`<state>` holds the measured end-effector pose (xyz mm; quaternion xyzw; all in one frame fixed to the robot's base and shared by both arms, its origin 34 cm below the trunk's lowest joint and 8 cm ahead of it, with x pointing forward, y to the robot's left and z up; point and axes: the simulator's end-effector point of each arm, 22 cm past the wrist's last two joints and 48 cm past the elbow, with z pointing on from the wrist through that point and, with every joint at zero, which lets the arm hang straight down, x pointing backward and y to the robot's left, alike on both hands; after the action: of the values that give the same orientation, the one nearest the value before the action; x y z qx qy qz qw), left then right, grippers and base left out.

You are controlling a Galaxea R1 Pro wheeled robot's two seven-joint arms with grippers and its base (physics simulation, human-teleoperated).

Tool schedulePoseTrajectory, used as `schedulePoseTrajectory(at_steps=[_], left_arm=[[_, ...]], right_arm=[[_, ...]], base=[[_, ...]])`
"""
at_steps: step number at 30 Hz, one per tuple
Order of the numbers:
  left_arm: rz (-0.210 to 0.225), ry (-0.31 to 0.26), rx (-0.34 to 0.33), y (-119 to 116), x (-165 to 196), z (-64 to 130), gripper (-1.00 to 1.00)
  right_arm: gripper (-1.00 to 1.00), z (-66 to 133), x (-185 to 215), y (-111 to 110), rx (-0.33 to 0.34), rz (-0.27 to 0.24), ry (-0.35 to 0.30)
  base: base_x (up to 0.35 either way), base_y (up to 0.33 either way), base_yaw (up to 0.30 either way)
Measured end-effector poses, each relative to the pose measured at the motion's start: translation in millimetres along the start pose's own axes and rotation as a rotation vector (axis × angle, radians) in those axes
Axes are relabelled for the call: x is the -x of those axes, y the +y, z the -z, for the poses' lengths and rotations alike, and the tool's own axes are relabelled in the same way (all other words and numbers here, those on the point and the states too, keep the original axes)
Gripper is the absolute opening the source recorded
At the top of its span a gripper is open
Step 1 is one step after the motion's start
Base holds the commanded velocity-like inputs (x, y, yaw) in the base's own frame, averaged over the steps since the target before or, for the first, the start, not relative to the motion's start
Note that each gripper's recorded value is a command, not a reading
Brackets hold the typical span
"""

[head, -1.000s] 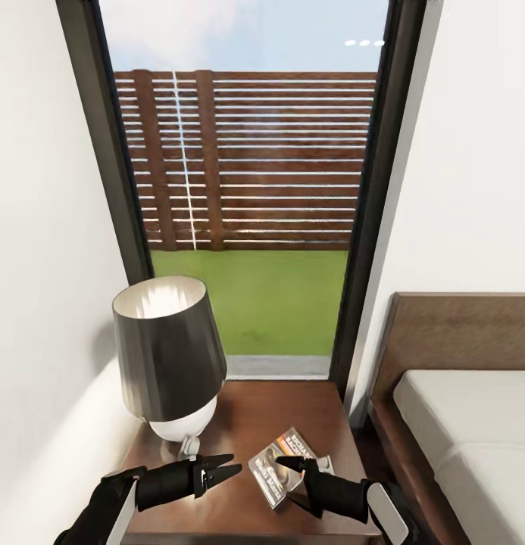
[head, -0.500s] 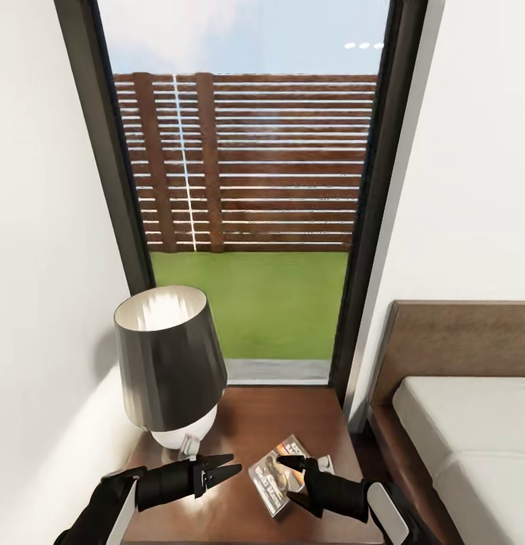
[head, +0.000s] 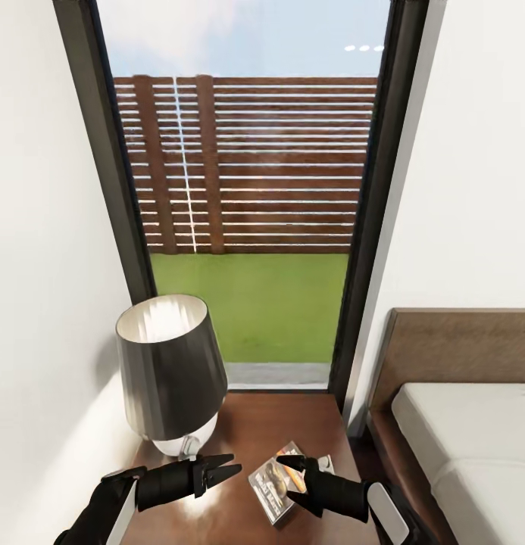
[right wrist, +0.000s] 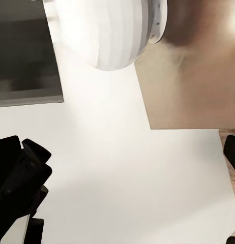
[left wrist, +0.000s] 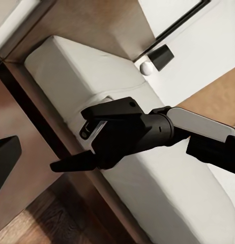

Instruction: In the bedroom, move the book from the bed onto either nightstand, and place the two sandals side by side next to the bed.

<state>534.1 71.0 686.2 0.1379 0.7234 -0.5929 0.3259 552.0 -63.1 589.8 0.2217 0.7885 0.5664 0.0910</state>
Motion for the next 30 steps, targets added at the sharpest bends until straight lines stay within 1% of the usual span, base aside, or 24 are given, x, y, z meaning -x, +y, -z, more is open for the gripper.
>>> schedulePoseTrajectory(at_steps=[30], left_arm=[[-0.001, 0.002, 0.005, -39, 42, 2.5, 1.0]], right_arm=[[1.0, 16.8, 0, 55, -0.004, 0.0, 0.001]], base=[[0.0, 0.0, 0.0]])
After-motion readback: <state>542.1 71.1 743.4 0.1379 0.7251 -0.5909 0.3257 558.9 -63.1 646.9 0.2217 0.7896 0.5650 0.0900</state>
